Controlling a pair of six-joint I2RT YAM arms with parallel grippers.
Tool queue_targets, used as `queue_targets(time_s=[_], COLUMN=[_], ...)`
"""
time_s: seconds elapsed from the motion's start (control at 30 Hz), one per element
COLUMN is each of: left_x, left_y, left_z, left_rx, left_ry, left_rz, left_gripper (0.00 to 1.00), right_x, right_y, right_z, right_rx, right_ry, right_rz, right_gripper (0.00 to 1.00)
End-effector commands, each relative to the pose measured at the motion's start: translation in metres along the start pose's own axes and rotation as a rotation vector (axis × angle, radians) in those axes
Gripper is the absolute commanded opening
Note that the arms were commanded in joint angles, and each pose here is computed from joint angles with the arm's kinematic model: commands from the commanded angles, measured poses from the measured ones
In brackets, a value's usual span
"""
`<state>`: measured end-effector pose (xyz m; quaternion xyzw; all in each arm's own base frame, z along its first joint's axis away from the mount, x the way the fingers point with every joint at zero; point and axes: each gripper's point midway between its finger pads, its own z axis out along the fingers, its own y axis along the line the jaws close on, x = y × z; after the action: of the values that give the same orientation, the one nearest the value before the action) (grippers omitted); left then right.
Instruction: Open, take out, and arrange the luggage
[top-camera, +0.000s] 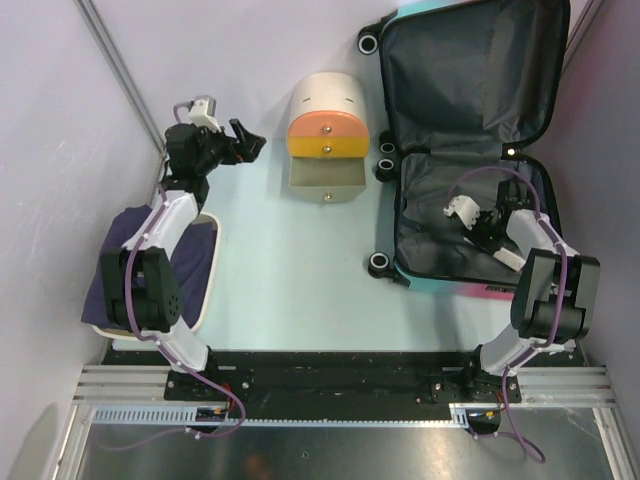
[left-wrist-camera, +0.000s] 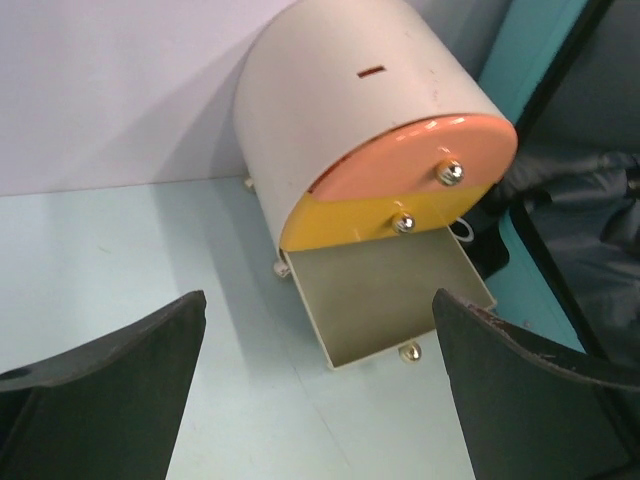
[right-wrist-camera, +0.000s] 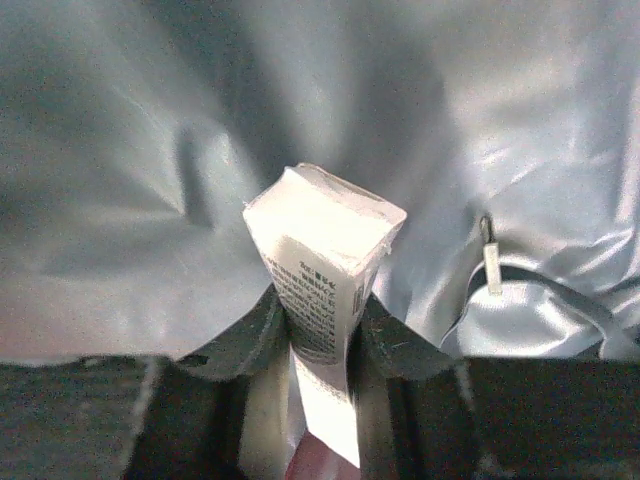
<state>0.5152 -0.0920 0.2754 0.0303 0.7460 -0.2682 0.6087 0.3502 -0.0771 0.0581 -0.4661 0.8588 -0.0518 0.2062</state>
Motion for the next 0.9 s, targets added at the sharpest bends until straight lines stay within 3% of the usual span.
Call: queue_targets(time_s=[0.0, 0.1, 0.23, 0.37, 0.43, 0.53, 0.57, 0.63, 0.67, 0.73, 0.87], left_x=[-0.03, -0.031, -0.035, -0.025, -0.02, -0.009, -0.007, -0.005, -0.002, 0.002, 0.006], left_y=[-0.033, -0.054, -0.095, -0.135, -0.164, -0.213, -0.225, -0.256, -0.267, -0.285, -0.3], left_z=[-0.003, -0.002, 0.004, 0.013, 0.017, 0.018, 0.016, 0.016, 0.01, 0.009, -0.004], left_rx=[0.159, 0.268, 0.419, 0.532, 0.633, 0.846, 0.904, 1.013, 1.072, 1.137, 1.25], left_ry=[-0.032, -0.016, -0.011, 0.013, 0.035, 0.102, 0.116, 0.134, 0.154, 0.185, 0.246], left_rz=[0.137, 0.187, 0.31, 0.371, 0.335, 0.238, 0.219, 0.17, 0.16, 0.121, 0.1], left_gripper=[0.99, 0.98, 0.97, 0.97, 0.95, 0.91, 0.9, 0.9, 0.9, 0.9, 0.9], right_x=[-0.055, -0.079, -0.149, -0.234, -0.261, -0.304, -0.32, -0.334, -0.342, -0.352, -0.369], right_y=[-0.02, -0.025, -0.061, -0.07, -0.072, -0.063, -0.06, -0.044, -0.038, -0.012, 0.029], right_z=[-0.033, -0.048, -0.085, -0.134, -0.152, -0.186, -0.201, -0.226, -0.248, -0.267, -0.287], right_rx=[0.078, 0.061, 0.041, -0.208, -0.295, -0.461, -0.491, -0.669, -0.643, -0.778, -0.838], right_ry=[-0.188, -0.279, -0.491, -0.785, -0.889, -1.07, -1.176, -1.231, -1.358, -1.373, -1.382], right_rz=[-0.047, 0.054, 0.211, 0.468, 0.513, 0.511, 0.422, 0.502, 0.307, 0.253, 0.019], right_gripper=[0.21, 0.17, 0.16, 0.17, 0.17, 0.17, 0.17, 0.19, 0.2, 0.19, 0.24])
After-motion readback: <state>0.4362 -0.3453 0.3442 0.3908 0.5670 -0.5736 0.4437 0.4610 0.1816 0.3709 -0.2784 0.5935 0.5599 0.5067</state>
